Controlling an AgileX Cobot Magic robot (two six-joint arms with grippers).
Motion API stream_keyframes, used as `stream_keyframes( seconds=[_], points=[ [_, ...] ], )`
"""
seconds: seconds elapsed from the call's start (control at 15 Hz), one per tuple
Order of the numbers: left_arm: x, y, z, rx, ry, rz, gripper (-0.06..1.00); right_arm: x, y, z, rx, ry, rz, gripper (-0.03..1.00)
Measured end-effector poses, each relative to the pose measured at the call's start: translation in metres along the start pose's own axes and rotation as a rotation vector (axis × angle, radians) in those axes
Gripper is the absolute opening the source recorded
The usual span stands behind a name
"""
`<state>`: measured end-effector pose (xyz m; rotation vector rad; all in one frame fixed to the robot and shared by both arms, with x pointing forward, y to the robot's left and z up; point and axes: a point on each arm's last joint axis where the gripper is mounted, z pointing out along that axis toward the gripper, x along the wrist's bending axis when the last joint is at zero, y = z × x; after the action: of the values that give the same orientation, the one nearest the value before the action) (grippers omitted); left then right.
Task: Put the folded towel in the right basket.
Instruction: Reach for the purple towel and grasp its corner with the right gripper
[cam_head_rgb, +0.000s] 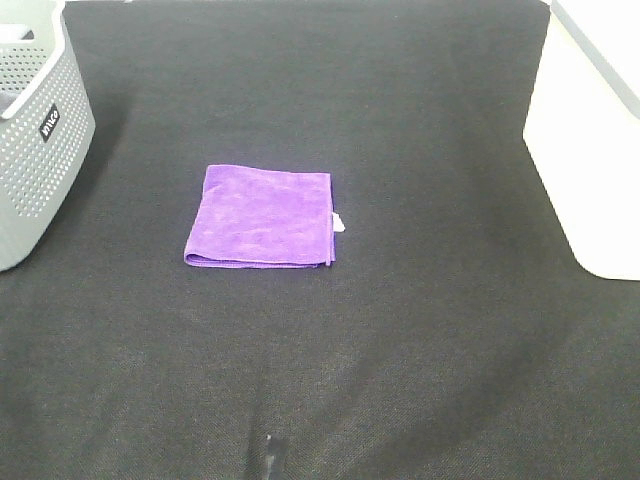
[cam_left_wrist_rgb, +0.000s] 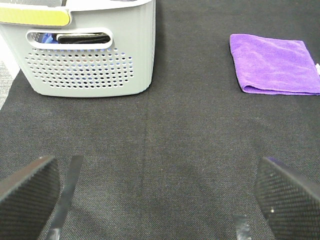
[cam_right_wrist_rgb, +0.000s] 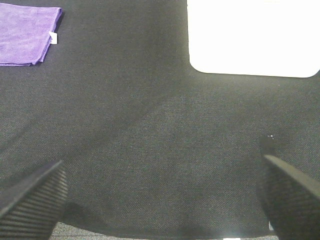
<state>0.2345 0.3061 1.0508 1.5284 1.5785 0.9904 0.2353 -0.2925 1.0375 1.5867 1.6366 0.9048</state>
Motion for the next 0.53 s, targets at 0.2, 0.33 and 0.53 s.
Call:
stream_keyframes(
  seconds=[0.2, 0.33, 0.53],
  points=[
    [0.0, 0.0, 0.0, 0.0, 0.0, 0.0, 0.99, 0.0, 0.0, 0.0, 0.0, 0.0, 0.0, 0.97],
    [0.0, 0.0, 0.0, 0.0, 0.0, 0.0, 0.99, 0.0, 0.0, 0.0, 0.0, 0.0, 0.0, 0.97],
    [0.0, 0.0, 0.0, 0.0, 0.0, 0.0, 0.99, -0.0001, 0.0, 0.0, 0.0, -0.001, 0.0, 0.97]
  ],
)
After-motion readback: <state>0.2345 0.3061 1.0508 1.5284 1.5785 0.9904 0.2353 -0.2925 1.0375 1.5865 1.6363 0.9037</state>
